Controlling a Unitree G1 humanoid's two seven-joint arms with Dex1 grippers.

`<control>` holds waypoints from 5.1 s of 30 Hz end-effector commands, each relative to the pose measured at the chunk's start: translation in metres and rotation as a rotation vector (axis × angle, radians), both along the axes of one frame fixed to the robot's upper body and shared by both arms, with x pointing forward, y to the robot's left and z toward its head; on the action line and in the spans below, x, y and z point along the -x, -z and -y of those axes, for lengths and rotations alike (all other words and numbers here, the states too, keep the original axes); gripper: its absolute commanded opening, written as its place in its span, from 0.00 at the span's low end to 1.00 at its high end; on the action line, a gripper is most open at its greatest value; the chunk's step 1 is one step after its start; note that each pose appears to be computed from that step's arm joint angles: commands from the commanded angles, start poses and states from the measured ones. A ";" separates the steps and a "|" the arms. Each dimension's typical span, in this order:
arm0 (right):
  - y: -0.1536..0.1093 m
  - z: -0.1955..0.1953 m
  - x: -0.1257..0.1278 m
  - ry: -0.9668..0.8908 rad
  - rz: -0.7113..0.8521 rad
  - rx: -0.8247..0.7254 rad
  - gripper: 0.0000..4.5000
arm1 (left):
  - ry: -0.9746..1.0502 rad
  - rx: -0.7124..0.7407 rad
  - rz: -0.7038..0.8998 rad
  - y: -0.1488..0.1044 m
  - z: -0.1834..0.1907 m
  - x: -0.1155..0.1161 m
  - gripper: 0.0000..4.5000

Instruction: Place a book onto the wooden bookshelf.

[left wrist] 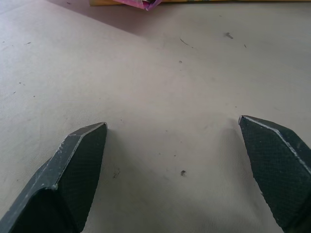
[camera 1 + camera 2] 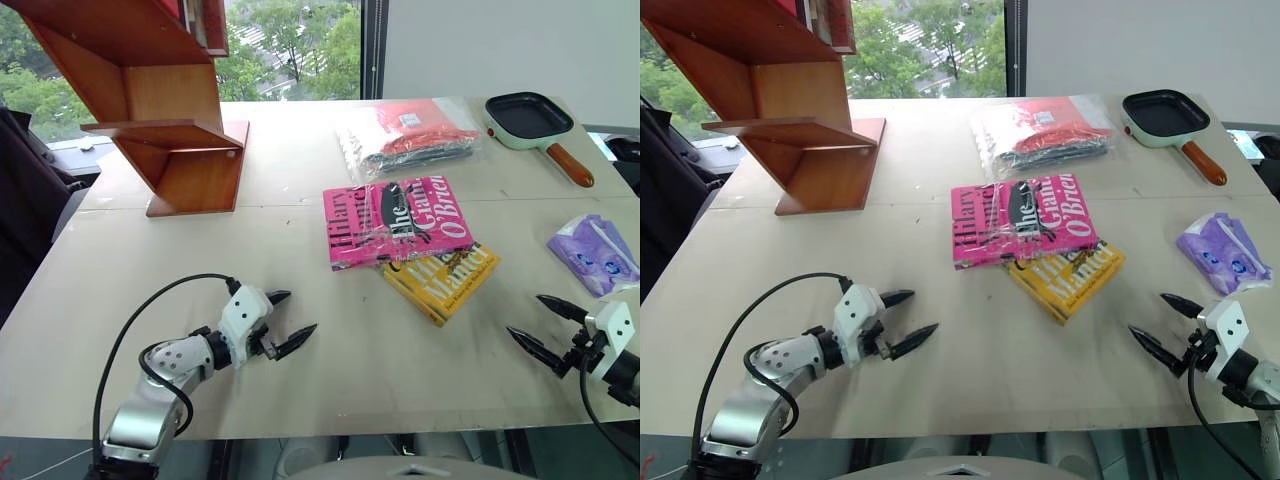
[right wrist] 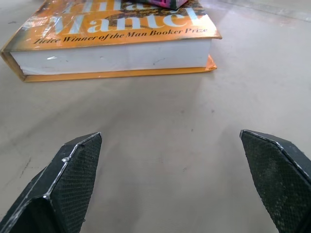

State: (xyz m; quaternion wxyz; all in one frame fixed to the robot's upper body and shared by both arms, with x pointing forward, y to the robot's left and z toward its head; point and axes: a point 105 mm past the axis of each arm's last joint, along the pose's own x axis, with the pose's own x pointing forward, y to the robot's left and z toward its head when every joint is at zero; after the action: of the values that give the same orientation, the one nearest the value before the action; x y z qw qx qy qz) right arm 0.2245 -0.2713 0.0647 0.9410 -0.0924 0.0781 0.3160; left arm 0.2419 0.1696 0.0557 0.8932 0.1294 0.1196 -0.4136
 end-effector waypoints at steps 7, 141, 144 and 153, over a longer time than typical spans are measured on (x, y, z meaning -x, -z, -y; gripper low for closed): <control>-0.053 0.006 -0.040 0.138 0.166 -0.045 0.88 | 0.064 0.090 0.001 -0.044 -0.014 0.015 1.00; -0.118 -0.102 0.041 -0.209 0.031 -0.258 0.99 | -0.241 1.207 -0.795 -0.060 0.036 -0.142 1.00; -0.118 -0.104 0.042 -0.224 0.035 -0.248 0.99 | -0.242 1.239 -0.794 -0.061 0.042 -0.150 1.00; -0.124 -0.094 0.043 -0.152 0.125 -0.202 0.99 | -0.310 1.295 -0.786 -0.051 0.065 -0.174 1.00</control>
State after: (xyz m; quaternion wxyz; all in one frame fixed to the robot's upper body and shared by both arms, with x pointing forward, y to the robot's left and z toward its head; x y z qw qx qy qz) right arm 0.1823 -0.1744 0.1787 0.9141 0.0096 0.0085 0.4053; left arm 0.4140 0.1082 0.1124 0.7383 -0.5787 0.1806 -0.2958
